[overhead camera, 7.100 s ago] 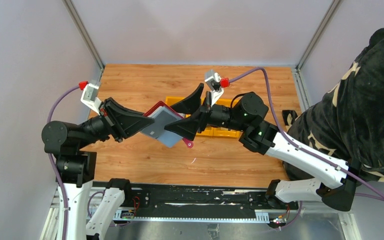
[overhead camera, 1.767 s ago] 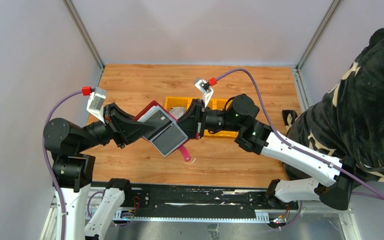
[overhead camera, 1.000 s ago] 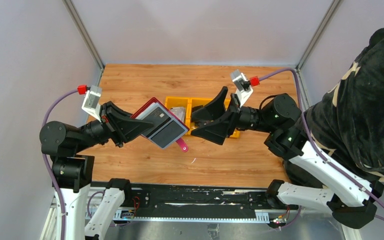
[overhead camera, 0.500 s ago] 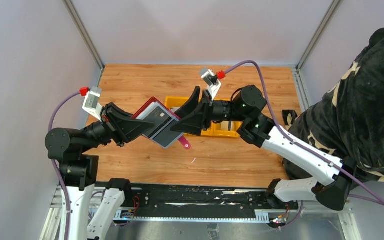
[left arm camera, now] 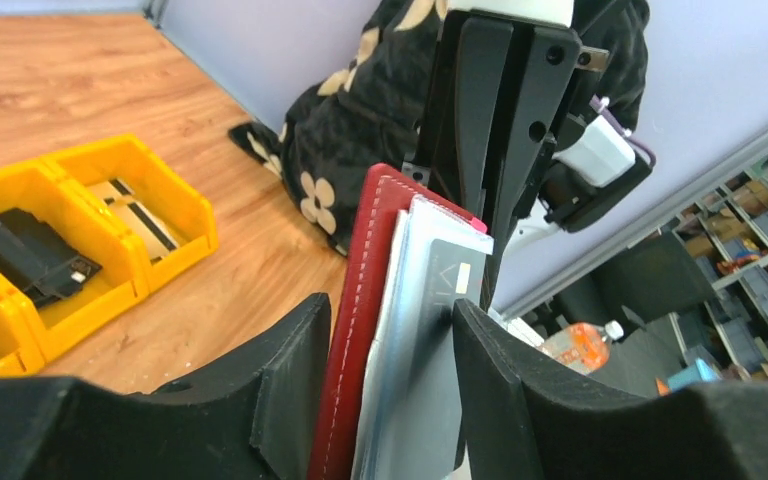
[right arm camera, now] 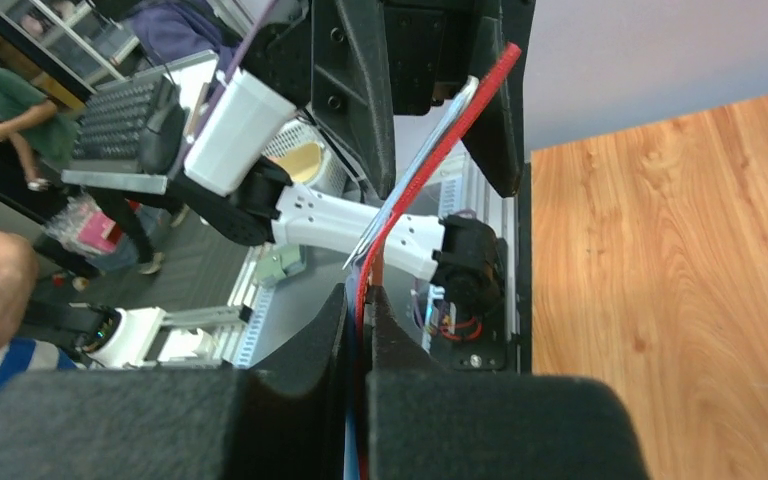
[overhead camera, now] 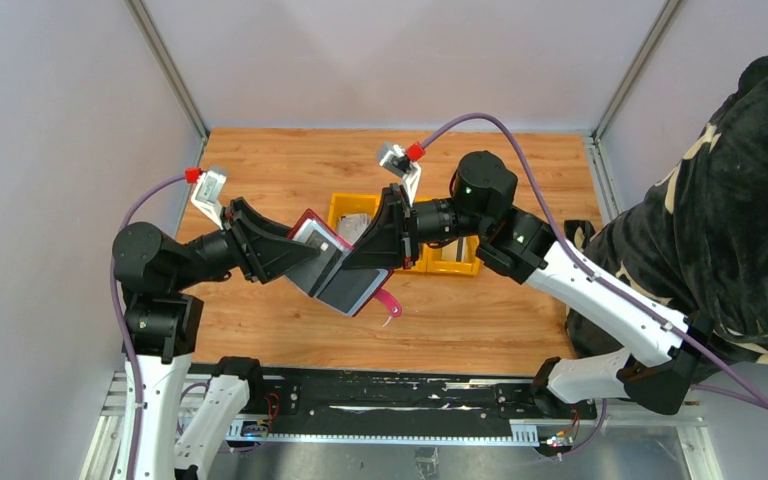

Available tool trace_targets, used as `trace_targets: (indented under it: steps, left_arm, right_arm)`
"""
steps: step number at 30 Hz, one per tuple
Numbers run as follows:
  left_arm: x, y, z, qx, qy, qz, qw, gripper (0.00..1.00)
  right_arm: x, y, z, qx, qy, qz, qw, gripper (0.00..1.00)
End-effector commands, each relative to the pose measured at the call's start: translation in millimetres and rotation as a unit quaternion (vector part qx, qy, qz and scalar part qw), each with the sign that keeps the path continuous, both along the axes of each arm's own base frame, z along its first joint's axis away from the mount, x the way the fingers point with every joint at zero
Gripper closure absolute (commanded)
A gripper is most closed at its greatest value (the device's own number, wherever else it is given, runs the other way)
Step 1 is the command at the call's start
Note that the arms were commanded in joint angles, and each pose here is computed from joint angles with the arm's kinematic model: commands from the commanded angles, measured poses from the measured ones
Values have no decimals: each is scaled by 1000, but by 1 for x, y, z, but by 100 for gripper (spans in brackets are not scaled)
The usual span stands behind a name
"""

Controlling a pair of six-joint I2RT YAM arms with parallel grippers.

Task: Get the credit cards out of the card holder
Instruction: Remove the credit card from the card holder.

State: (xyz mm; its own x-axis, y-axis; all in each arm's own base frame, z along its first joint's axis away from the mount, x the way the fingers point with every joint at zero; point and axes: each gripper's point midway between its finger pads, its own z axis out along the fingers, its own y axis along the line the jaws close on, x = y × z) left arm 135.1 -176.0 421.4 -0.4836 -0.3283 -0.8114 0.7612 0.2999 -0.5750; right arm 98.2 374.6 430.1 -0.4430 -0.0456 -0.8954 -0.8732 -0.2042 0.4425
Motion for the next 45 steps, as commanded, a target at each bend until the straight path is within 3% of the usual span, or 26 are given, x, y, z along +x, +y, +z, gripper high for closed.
trace_targets:
  steps: [1, 10, 15, 17, 18, 22, 25, 28, 32, 39, 45]
  left_arm:
    - [-16, -4, -7, 23, -11, -49, 998, 50]
    - [-50, -7, -14, 40, -23, -139, 989, 57]
    - [-53, -6, -21, 52, -26, -150, 987, 72]
    - [-51, -6, -22, 57, -32, -143, 988, 81]
    - [-48, -6, -22, 58, -33, -137, 988, 86]
    - [-27, -5, -21, 60, -33, -90, 994, 96]
    - [-6, -1, -23, 61, -27, -37, 997, 100]
    - [14, 4, -27, 61, -17, 14, 998, 100]
    - [32, 11, -27, 56, -10, 65, 996, 100]
    - [36, 6, -26, 22, 19, 52, 998, 100]
    - [27, 2, -21, 9, 21, 27, 999, 100]
  right_arm:
    - [-13, -9, -7, -33, -34, 35, 998, 100]
    - [-9, -3, -10, -47, -40, 60, 996, 100]
    - [-4, -1, -13, -50, -40, 68, 996, 99]
    - [0, -2, -15, -52, -40, 65, 996, 85]
    - [4, -2, -17, -54, -39, 62, 996, 71]
    - [26, -7, -19, -58, -38, 11, 998, 46]
    - [44, -16, -9, -49, -41, -42, 997, 39]
    - [58, -26, 1, -34, -53, -112, 992, 38]
    - [54, -35, 18, 34, -41, -144, 988, 44]
    - [21, -19, 14, 72, 37, -56, 995, 49]
    - [20, 5, 2, 80, 91, -5, 993, 55]
